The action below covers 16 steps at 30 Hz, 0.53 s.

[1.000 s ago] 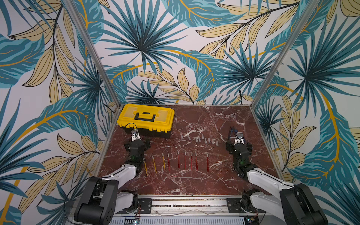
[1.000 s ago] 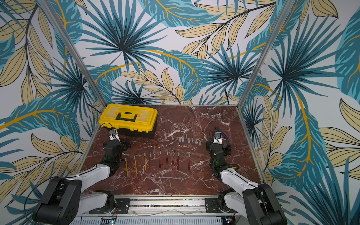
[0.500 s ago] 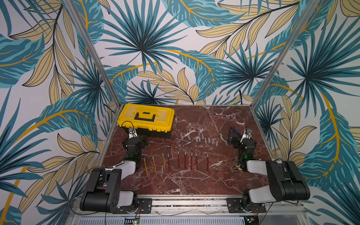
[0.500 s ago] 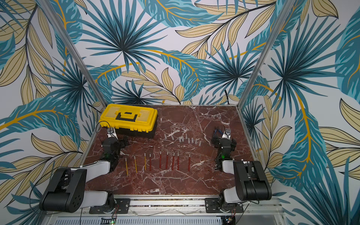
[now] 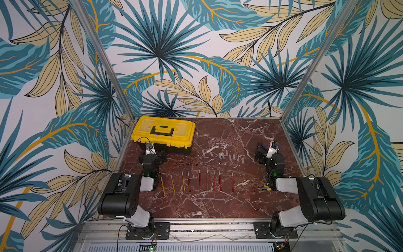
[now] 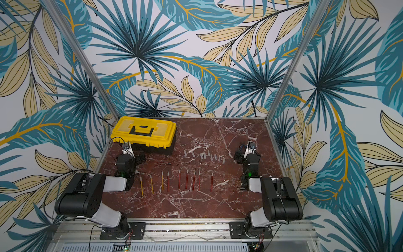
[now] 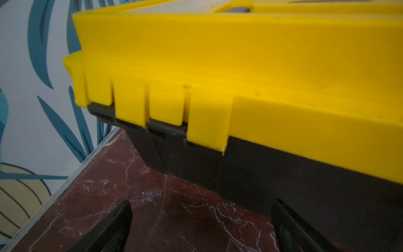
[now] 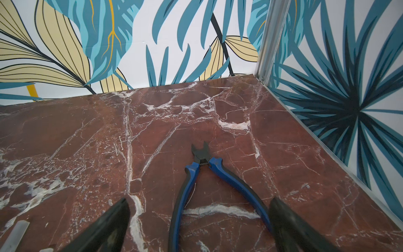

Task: Remove protective caps from carving knives
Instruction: Reset both arms

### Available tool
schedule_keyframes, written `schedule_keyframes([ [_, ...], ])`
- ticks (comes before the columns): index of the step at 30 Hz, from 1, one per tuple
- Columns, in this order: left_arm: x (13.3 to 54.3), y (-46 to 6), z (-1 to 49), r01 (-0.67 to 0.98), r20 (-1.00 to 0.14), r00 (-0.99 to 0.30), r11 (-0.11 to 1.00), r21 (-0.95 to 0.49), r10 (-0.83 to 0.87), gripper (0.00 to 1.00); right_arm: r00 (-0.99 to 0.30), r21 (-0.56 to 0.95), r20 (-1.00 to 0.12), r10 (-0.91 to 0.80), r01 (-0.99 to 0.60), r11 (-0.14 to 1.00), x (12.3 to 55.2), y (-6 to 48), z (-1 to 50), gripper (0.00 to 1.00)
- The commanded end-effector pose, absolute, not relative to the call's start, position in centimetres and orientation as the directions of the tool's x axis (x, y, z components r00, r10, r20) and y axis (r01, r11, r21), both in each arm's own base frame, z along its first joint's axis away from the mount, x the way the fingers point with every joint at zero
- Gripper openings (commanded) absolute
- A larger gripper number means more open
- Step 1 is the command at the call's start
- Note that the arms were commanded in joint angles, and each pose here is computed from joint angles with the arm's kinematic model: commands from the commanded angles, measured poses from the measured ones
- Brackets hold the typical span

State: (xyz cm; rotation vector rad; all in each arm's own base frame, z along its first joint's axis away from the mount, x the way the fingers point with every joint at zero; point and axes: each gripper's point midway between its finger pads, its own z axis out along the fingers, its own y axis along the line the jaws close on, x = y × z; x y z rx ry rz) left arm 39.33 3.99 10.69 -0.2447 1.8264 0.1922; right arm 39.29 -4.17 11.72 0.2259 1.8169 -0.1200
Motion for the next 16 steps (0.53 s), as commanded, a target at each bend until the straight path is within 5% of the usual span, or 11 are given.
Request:
schedule_keyframes([
  [1,39.86,3.74,11.87,-0.24,-0.974,-0.22,0.971,0.012,-0.043,1.0,-0.263,0.029,-0.961,0.082,0.199,0.98,39.16,-4.0,11.18,0.99],
  [16,39.86,3.72,11.86,-0.241,-0.974,-0.221,0.971,0.01,-0.044,1.0,-0.263,0.029,-0.961,0.082,0.199,0.979,39.16,-4.01,11.19,1.0],
])
